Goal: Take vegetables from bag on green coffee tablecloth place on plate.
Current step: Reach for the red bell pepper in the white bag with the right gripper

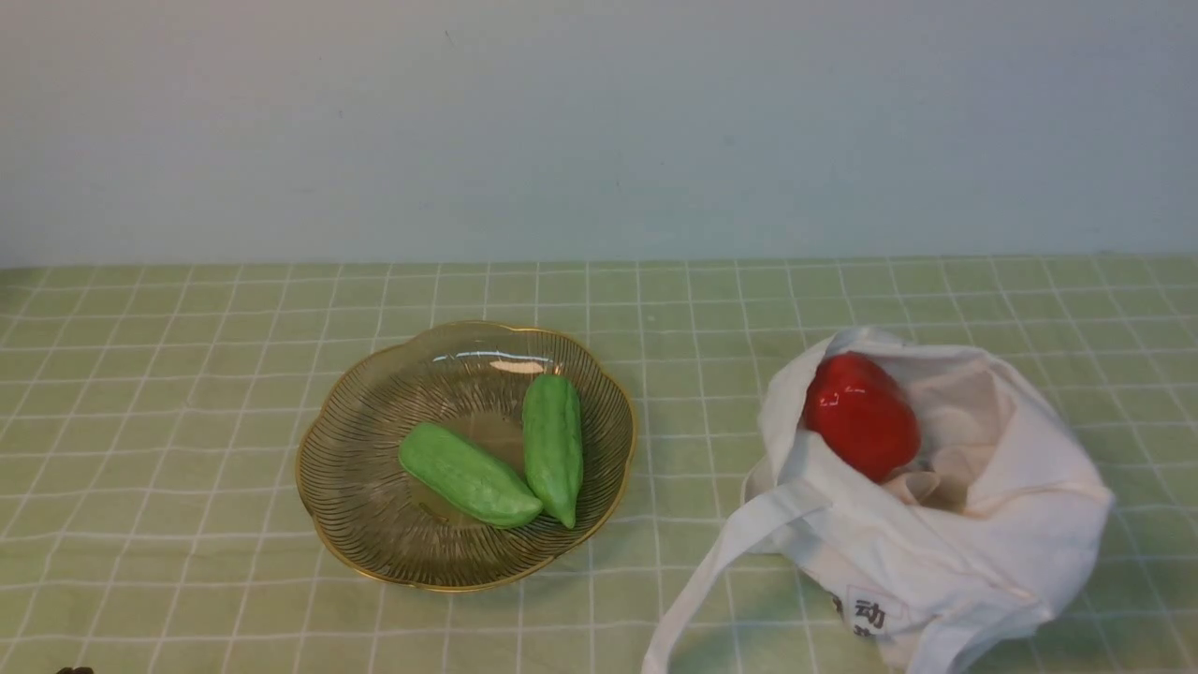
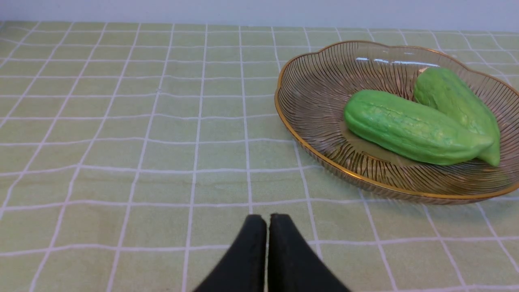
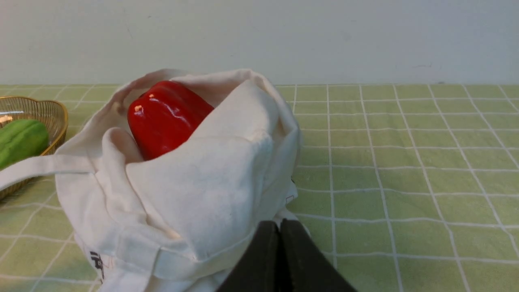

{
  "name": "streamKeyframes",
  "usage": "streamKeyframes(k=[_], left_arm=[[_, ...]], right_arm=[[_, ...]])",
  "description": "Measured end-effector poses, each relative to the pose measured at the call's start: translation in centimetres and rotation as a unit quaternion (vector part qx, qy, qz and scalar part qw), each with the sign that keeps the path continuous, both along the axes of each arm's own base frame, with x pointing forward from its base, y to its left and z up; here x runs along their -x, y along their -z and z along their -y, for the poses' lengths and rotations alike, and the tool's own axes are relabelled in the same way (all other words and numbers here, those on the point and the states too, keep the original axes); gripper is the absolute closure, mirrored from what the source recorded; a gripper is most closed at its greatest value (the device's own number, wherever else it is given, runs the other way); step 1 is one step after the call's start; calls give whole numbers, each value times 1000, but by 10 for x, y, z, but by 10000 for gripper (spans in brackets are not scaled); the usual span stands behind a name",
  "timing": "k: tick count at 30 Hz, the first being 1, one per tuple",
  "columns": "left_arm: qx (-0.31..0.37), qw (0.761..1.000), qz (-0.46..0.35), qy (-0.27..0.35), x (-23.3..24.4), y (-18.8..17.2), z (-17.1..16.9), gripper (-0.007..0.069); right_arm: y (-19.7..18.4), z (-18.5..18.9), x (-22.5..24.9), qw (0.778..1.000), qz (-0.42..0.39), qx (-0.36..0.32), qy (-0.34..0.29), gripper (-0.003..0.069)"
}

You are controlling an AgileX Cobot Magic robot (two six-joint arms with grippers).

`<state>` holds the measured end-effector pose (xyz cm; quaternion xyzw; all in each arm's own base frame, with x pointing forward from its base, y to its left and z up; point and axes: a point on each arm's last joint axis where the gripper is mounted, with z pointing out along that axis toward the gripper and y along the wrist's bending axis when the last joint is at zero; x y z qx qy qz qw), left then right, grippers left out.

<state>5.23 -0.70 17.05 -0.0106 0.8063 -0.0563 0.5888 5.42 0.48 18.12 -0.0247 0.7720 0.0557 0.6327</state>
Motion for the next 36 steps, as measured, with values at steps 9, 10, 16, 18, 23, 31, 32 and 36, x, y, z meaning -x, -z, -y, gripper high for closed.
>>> streamKeyframes(k=[9,10,16,18,23,31,32,36], left_arm=[[0,1000,0,0,0,0,0,630],[0,1000,0,0,0,0,0,630],[0,1000,0,0,0,0,0,630],[0,1000,0,0,0,0,0,630],[0,1000,0,0,0,0,0,630],[0,1000,0,0,0,0,0,630],[0,1000,0,0,0,0,0,630],[0,1000,0,0,0,0,0,630]], right_arm=[[-19,-5,-1,977,82,-195,-11,673],[-24,-5,-1,963,98,-250,-10,673],[-30,-3,-1,940,119,-320,-9,673],[-30,-3,-1,939,119,-323,-9,673],[-35,-2,0,933,147,-329,-11,673],[-107,-3,10,940,186,-285,-33,673],[-122,-4,8,950,167,-263,-30,673],[-159,-7,-9,981,70,-183,-14,673]])
